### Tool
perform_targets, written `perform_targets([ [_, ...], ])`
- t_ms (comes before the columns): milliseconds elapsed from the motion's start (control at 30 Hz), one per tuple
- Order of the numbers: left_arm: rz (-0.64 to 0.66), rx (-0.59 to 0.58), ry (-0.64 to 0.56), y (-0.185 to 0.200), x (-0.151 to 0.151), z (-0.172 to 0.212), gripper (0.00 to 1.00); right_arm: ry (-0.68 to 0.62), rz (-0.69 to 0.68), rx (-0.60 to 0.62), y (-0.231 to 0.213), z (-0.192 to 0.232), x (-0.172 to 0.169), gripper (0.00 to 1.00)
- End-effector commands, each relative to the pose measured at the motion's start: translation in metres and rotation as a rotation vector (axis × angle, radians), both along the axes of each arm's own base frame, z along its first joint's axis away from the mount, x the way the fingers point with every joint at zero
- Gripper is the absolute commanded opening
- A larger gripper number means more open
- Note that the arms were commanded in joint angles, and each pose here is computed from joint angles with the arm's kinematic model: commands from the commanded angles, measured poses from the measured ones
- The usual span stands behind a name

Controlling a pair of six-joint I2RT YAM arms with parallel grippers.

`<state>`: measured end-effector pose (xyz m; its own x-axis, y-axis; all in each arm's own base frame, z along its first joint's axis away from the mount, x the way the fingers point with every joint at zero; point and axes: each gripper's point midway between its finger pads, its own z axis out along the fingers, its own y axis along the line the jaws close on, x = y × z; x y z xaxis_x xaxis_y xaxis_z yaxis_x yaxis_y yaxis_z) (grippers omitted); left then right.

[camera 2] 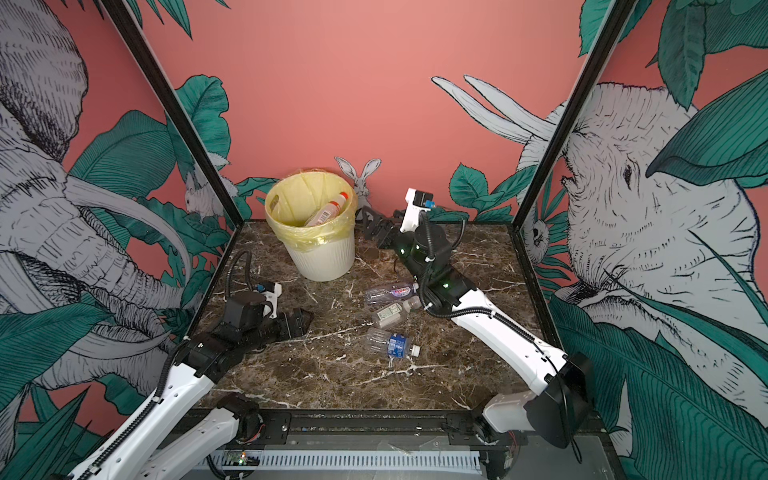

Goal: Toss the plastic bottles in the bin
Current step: 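Withdraw the right arm while the left gripper reaches toward the blue-labeled bottle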

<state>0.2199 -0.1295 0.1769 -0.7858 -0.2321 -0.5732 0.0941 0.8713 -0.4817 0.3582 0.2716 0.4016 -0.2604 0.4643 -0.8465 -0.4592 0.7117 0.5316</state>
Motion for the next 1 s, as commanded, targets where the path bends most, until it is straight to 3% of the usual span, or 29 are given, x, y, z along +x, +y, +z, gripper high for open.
perform_targets([
  [0,-0.037,-0.058,0.011,-0.01,-0.006,0.002,0.99,0.125,-0.081,-0.026,-0.028,-0.037,-0.012,0.99],
  [433,-0.148,-0.059,0.02,-0.029,-0.016,-0.014,0.99,0.441,-0.28,-0.154,-0.127,-0.159,-0.09,0.99],
  [700,-0.271,-0.012,0.026,-0.056,-0.017,-0.016,0.99,0.465,-0.335,-0.174,-0.16,-0.179,-0.116,0.99],
  [967,-0.444,0.069,0.027,-0.088,-0.022,-0.016,1.0,0.479,-0.365,-0.2,-0.166,-0.202,-0.117,0.99],
])
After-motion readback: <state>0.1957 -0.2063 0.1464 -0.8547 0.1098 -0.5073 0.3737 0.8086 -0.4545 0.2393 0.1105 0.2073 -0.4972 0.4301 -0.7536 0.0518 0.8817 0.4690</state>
